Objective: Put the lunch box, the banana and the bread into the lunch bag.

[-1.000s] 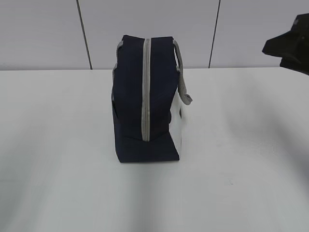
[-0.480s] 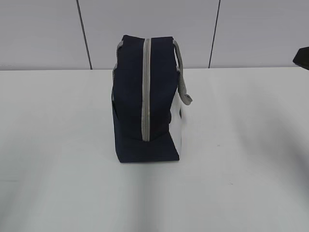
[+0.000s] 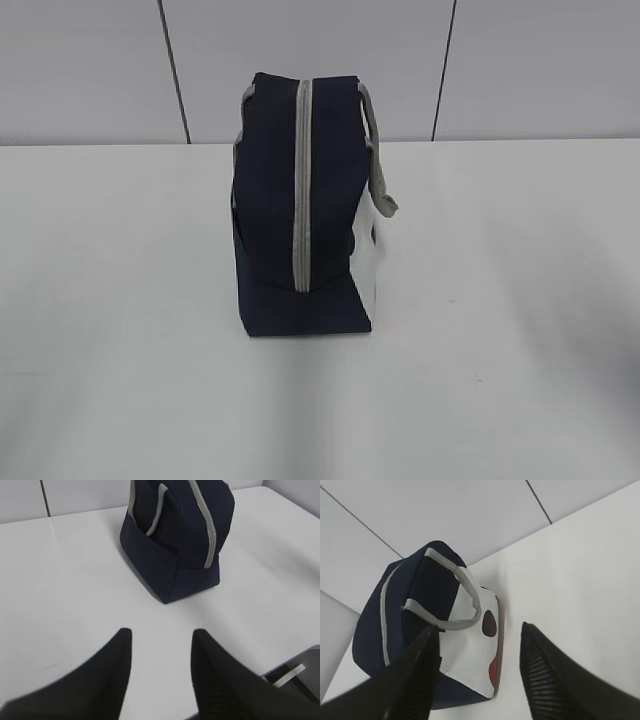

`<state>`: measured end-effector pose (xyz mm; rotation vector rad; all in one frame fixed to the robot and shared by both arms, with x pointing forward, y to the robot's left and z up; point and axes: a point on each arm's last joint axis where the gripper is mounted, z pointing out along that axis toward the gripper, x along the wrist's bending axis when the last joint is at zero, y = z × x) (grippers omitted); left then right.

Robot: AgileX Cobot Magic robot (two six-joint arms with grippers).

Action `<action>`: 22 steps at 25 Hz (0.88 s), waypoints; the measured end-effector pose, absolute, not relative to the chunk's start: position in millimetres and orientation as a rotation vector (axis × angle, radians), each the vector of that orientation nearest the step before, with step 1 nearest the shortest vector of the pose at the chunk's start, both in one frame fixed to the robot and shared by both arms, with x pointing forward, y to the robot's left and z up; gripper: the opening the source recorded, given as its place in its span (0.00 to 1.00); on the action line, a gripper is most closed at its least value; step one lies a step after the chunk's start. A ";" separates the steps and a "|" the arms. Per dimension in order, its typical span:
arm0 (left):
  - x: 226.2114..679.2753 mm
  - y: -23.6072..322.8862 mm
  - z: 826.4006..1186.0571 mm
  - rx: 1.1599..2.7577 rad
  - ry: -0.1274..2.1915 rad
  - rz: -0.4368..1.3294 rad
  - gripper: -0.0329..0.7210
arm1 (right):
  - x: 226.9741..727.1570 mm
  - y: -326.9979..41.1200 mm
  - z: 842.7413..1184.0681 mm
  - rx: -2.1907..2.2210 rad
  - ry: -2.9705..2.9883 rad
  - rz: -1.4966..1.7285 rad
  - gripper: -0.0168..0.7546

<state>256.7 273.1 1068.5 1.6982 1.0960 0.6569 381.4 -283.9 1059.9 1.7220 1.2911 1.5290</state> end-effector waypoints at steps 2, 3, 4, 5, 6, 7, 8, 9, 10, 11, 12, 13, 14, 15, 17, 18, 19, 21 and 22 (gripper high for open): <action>256.7 273.1 1068.5 1.698 1.096 0.657 0.43 | 376.1 -283.9 1057.5 1.722 1.273 1.541 0.52; 256.7 273.1 1068.5 1.698 1.096 0.657 0.42 | 373.9 -283.8 1056.2 1.722 1.269 1.545 0.52; 256.7 273.1 1068.5 1.698 1.096 0.657 0.41 | 372.2 -283.7 1055.3 1.723 1.264 1.551 0.52; 256.7 273.1 1068.5 1.698 1.096 0.657 0.40 | 371.2 -283.6 1055.3 1.722 1.260 1.555 0.52; 256.7 273.1 1068.5 1.698 1.096 0.657 0.40 | 369.7 -283.3 1055.0 1.724 1.256 1.564 0.52; 256.7 273.1 1068.5 1.698 1.096 0.657 0.40 | 368.6 -282.3 1055.6 1.721 1.257 1.576 0.52; 256.7 273.1 1068.5 1.698 1.096 0.657 0.40 | 367.7 -281.6 1055.9 1.720 1.256 1.586 0.52; 256.7 273.1 1068.5 1.698 1.096 0.657 0.39 | 367.4 -280.4 1056.3 1.716 1.260 1.597 0.52; 256.7 273.1 1068.5 1.698 1.096 0.657 0.39 | 367.4 -279.1 1057.4 1.707 1.259 1.616 0.52; 256.7 273.1 1068.5 1.698 1.096 0.657 0.39 | 367.3 -277.6 1058.4 1.686 1.261 1.634 0.52; 256.7 273.1 1068.5 1.698 1.096 0.657 0.38 | 367.6 -276.9 1059.7 1.663 1.255 1.645 0.52; 256.7 273.1 1068.5 1.698 1.096 0.657 0.38 | 367.9 -277.1 1060.7 1.637 1.250 1.639 0.52; 256.7 273.1 1068.5 1.698 1.096 0.657 0.38 | 368.4 -277.7 1061.4 1.634 1.226 1.643 0.52; 256.7 273.1 1068.5 1.698 1.096 0.657 0.38 | 369.0 -279.7 1062.2 1.624 1.204 1.624 0.52; 256.7 273.1 1068.5 1.698 1.096 0.657 0.38 | 369.9 -283.5 1062.6 1.610 1.176 1.578 0.52; 256.7 273.1 1068.5 1.698 1.096 0.657 0.38 | 370.1 -284.8 1062.8 1.601 1.168 1.560 0.52; 256.7 273.1 1068.5 1.698 1.096 0.657 0.38 | 370.6 -285.9 1062.7 1.592 1.164 1.538 0.52; 256.7 273.1 1068.5 1.698 1.096 0.657 0.38 | 371.8 -285.9 1062.2 1.571 1.177 1.508 0.52; 256.7 273.1 1068.5 1.698 1.096 0.657 0.38 | 372.1 -286.1 1061.9 1.568 1.179 1.493 0.52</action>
